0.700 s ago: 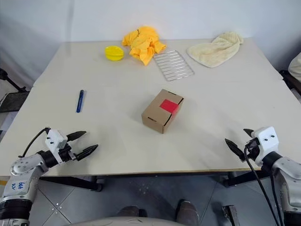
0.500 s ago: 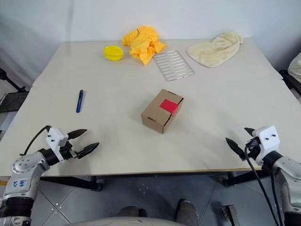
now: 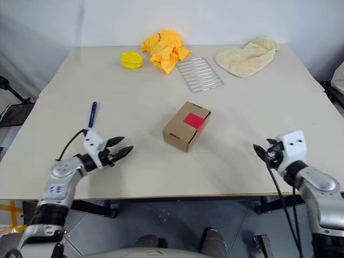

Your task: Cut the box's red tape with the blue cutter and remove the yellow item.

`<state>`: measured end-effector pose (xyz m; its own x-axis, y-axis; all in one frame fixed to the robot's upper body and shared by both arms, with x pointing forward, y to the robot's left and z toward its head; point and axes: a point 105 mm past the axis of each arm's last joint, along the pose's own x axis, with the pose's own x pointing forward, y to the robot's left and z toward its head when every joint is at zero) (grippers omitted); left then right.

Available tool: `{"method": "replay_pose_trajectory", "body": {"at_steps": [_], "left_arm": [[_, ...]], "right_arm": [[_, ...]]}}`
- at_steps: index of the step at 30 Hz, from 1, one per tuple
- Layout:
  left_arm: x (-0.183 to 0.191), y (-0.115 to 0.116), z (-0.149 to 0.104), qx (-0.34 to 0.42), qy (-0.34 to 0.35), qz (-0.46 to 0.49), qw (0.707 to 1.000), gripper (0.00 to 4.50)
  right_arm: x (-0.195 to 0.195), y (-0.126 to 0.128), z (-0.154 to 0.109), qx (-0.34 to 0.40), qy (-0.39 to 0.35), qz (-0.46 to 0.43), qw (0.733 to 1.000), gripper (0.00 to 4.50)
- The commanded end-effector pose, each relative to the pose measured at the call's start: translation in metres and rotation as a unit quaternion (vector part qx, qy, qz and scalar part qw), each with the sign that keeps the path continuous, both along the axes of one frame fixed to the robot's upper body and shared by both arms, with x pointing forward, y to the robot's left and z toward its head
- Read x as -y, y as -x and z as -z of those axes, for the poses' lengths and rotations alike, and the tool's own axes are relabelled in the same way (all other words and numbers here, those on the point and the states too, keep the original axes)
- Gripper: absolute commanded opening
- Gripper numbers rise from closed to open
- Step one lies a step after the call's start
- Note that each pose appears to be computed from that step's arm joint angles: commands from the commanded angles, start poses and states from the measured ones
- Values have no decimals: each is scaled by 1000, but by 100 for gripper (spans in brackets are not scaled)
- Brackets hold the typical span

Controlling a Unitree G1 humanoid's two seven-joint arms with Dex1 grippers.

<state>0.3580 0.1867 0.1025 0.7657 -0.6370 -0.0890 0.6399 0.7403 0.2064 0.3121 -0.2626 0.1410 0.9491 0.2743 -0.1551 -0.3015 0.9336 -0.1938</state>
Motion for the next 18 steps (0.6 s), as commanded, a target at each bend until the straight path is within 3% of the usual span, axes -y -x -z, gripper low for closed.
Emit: {"method": "replay_pose_trajectory", "body": {"at_steps": [1, 4, 5, 9, 18], "left_arm": [[7, -13, 2, 1, 0, -16, 1000, 144], [24, -34, 5, -8, 17, -29, 999, 48], [34, -41, 5, -6, 18, -25, 999, 10], [62, -49, 3, -9, 20, 16, 1000, 4], [123, -42, 3, -26, 24, 126, 991, 4]], "right_arm": [[-12, -8, -9, 11, -9, -4, 1000, 111], [-34, -27, -5, -5, -27, -15, 1000, 4], [-43, -37, -3, -13, -29, -23, 999, 0], [-61, -60, -2, -22, -22, -41, 999, 0], [-108, -102, -12, -22, -8, -97, 995, 0]]}}
